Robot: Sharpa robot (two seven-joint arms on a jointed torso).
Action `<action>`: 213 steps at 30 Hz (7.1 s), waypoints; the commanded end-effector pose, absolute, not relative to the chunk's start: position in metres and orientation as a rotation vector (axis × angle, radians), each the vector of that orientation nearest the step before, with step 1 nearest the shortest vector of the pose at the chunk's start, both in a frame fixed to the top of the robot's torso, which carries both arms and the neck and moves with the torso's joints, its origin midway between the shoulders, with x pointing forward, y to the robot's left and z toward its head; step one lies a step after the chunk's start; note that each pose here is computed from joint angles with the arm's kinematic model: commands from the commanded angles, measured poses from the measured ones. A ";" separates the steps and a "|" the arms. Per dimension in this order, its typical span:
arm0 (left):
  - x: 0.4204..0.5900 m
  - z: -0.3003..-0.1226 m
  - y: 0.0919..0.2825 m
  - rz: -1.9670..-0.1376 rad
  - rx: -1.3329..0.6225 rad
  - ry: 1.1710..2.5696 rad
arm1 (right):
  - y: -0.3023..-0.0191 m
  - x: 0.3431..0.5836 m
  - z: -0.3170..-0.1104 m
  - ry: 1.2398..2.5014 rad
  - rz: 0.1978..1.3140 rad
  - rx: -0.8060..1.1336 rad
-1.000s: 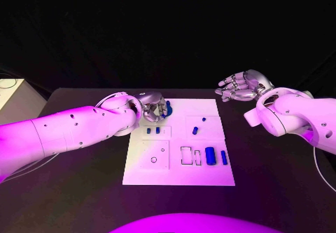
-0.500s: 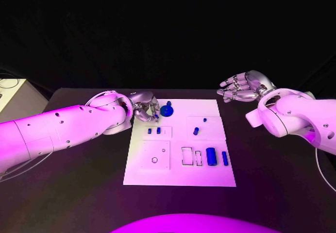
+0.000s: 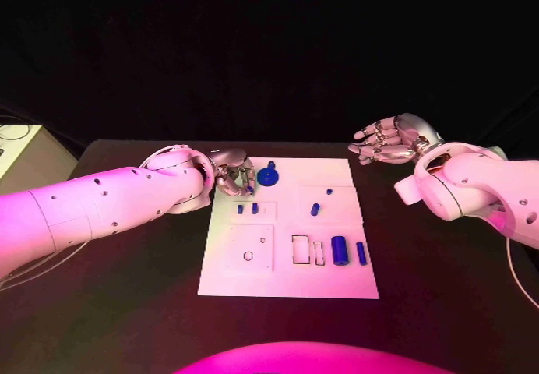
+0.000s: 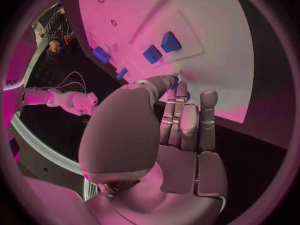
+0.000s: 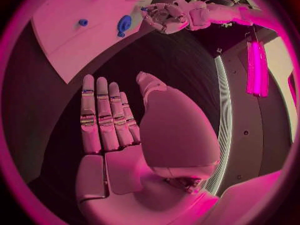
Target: Assemble the parts on the task board
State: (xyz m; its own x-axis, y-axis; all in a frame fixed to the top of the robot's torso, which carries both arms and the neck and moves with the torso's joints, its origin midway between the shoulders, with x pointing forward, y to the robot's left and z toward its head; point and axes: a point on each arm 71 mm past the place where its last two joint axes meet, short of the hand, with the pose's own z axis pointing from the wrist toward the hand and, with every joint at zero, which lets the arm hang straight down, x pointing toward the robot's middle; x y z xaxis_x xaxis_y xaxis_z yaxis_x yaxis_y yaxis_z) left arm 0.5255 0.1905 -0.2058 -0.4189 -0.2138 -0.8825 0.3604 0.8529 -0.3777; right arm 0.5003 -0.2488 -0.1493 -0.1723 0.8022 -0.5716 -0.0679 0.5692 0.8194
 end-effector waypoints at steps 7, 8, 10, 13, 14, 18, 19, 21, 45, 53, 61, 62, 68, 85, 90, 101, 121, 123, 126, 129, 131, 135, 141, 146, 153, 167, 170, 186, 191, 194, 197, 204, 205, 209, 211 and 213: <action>0.526 -0.210 0.188 -0.622 0.135 1.933 | -0.247 0.500 -0.149 1.564 0.887 0.622; 0.526 -0.210 0.188 -0.622 0.136 1.934 | -0.247 0.500 -0.149 1.564 0.887 0.622; 0.526 -0.210 0.187 -0.621 0.139 1.938 | -0.247 0.500 -0.149 1.564 0.887 0.622; 0.526 -0.211 0.187 -0.617 0.142 1.945 | -0.247 0.500 -0.149 1.564 0.887 0.622; 0.526 -0.211 0.187 -0.616 0.142 1.946 | -0.247 0.500 -0.149 1.564 0.887 0.623; 0.525 -0.212 0.187 -0.611 0.144 1.953 | -0.248 0.500 -0.149 1.563 0.886 0.623; 0.525 -0.212 0.187 -0.611 0.145 1.954 | -0.248 0.500 -0.149 1.563 0.886 0.623; 0.525 -0.212 0.187 -0.613 0.146 1.957 | -0.248 0.500 -0.149 1.563 0.886 0.623; 0.525 -0.219 0.181 -0.596 0.163 1.990 | -0.248 0.499 -0.149 1.564 0.887 0.623; 0.525 -0.221 0.183 -0.566 0.168 2.009 | -0.248 0.499 -0.149 1.565 0.885 0.623; 0.525 -0.221 0.185 -0.556 0.165 2.013 | -0.248 0.499 -0.149 1.565 0.885 0.623; 0.525 -0.221 0.185 -0.557 0.164 2.013 | -0.249 0.499 -0.149 1.565 0.885 0.623; 0.524 -0.220 0.184 -0.567 0.162 2.004 | -0.249 0.500 -0.149 1.565 0.884 0.623; 0.525 -0.219 0.187 -0.559 0.140 1.986 | -0.249 0.501 -0.149 1.556 0.878 0.622; 0.525 -0.220 0.190 -0.548 0.133 1.986 | -0.250 0.501 -0.150 1.570 0.875 0.616; 0.530 -0.211 0.211 -0.542 0.061 1.931 | -0.241 0.500 -0.158 1.682 0.776 0.298; 0.514 -0.175 0.282 -1.280 -0.911 1.611 | -0.201 0.495 -0.195 1.641 0.495 -0.275; 0.510 -0.172 0.283 -1.336 -0.936 1.594 | -0.198 0.494 -0.199 1.642 0.481 -0.286; 0.504 -0.169 0.283 -1.396 -0.944 1.578 | -0.193 0.493 -0.203 1.646 0.469 -0.298; 0.500 -0.166 0.282 -1.440 -0.937 1.566 | -0.189 0.494 -0.207 1.650 0.459 -0.307; 0.499 -0.165 0.283 -1.453 -0.937 1.556 | -0.186 0.494 -0.209 1.654 0.453 -0.312; 0.498 -0.164 0.286 -1.460 -0.938 1.543 | -0.182 0.495 -0.212 1.656 0.444 -0.319; 0.496 -0.163 0.287 -1.466 -0.938 1.537 | -0.179 0.497 -0.216 1.658 0.421 -0.322; 0.495 -0.163 0.288 -1.467 -0.940 1.539 | -0.179 0.499 -0.219 1.663 0.404 -0.330; 0.495 -0.163 0.289 -1.457 -0.940 1.545 | -0.176 0.498 -0.226 1.694 0.399 -0.344; 0.495 -0.164 0.292 -1.426 -0.912 1.567 | -0.168 0.494 -0.237 1.730 0.412 -0.353; 0.495 -0.164 0.293 -1.422 -0.909 1.569 | -0.168 0.494 -0.239 1.745 0.402 -0.359; 0.495 -0.164 0.292 -1.413 -0.904 1.565 | -0.166 0.491 -0.238 1.669 0.378 -0.337; 0.495 -0.164 0.293 -1.408 -0.905 1.564 | -0.166 0.489 -0.234 1.619 0.399 -0.312; 0.496 -0.164 0.293 -1.405 -0.907 1.563 | -0.167 0.488 -0.230 1.593 0.415 -0.298; 0.496 -0.164 0.293 -1.402 -0.908 1.562 | -0.168 0.486 -0.225 1.569 0.432 -0.283; 0.497 -0.165 0.294 -1.397 -0.912 1.559 | -0.171 0.481 -0.209 1.520 0.473 -0.250; 0.497 -0.165 0.294 -1.397 -0.913 1.558 | -0.172 0.481 -0.206 1.515 0.479 -0.245; 0.497 -0.165 0.294 -1.396 -0.915 1.558 | -0.173 0.476 -0.196 1.501 0.506 -0.227; 0.497 -0.165 0.294 -1.396 -0.915 1.558 | -0.173 0.472 -0.192 1.495 0.524 -0.220; 0.497 -0.165 0.294 -1.396 -0.916 1.559 | -0.170 0.467 -0.187 1.484 0.554 -0.214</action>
State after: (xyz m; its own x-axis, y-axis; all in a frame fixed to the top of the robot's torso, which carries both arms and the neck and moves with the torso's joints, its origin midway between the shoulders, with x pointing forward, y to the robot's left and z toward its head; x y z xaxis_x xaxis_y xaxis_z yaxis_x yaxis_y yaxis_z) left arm 0.4968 0.2957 -0.1660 -0.3865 -0.9155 -0.1115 0.0040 0.1192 -0.9929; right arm 0.4705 -0.1736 -0.1911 -0.0165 0.1728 -0.9848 -0.4576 0.8744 0.1611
